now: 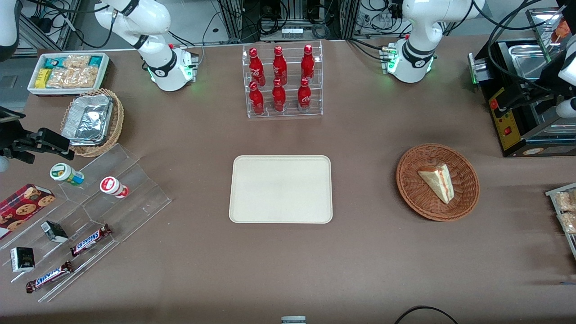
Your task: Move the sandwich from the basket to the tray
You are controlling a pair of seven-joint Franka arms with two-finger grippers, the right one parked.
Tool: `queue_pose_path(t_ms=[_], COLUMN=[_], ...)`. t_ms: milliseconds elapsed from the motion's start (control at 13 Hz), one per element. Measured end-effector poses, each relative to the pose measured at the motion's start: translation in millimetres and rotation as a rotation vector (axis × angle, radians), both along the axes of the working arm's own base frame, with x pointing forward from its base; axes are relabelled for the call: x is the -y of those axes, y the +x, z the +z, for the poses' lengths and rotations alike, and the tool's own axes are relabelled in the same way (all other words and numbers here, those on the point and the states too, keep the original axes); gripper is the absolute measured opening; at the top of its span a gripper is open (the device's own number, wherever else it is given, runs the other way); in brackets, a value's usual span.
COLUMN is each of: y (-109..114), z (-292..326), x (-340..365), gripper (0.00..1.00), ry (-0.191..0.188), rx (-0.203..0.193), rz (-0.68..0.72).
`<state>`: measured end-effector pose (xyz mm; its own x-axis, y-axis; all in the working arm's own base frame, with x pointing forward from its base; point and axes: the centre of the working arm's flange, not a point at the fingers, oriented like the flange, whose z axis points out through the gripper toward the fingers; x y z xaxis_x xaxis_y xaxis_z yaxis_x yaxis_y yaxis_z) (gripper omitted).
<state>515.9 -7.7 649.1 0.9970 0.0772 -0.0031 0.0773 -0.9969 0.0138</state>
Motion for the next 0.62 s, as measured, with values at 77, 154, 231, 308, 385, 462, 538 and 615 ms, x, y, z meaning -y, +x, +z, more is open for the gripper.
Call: queue_pose_path(t_ms=[77,154,231,308,385,462,538,615], y=[1.7,3.6,6.3,10.0,16.3,26.7,40.5,54.0], z=[-3.4,-7.2,-11.7,-18.4,-29.5,-45.6,-66.2,-88.2], x=[-1.7,-5.4,-9.8,-12.6,-14.1,-14.7,-14.4,-13.9], gripper=[1.00,1.00,1.00,1.00,1.00,1.00,1.00,1.00], ry=[0.002,0.002,0.002,0.004,0.007,0.012,0.017,0.022], rx=[-0.008,-0.017,-0.026,-0.039,-0.058,-0.074,-0.086,-0.096], rz=[-0.003,-0.003,0.004,0.013,0.045,0.099,0.148,0.181])
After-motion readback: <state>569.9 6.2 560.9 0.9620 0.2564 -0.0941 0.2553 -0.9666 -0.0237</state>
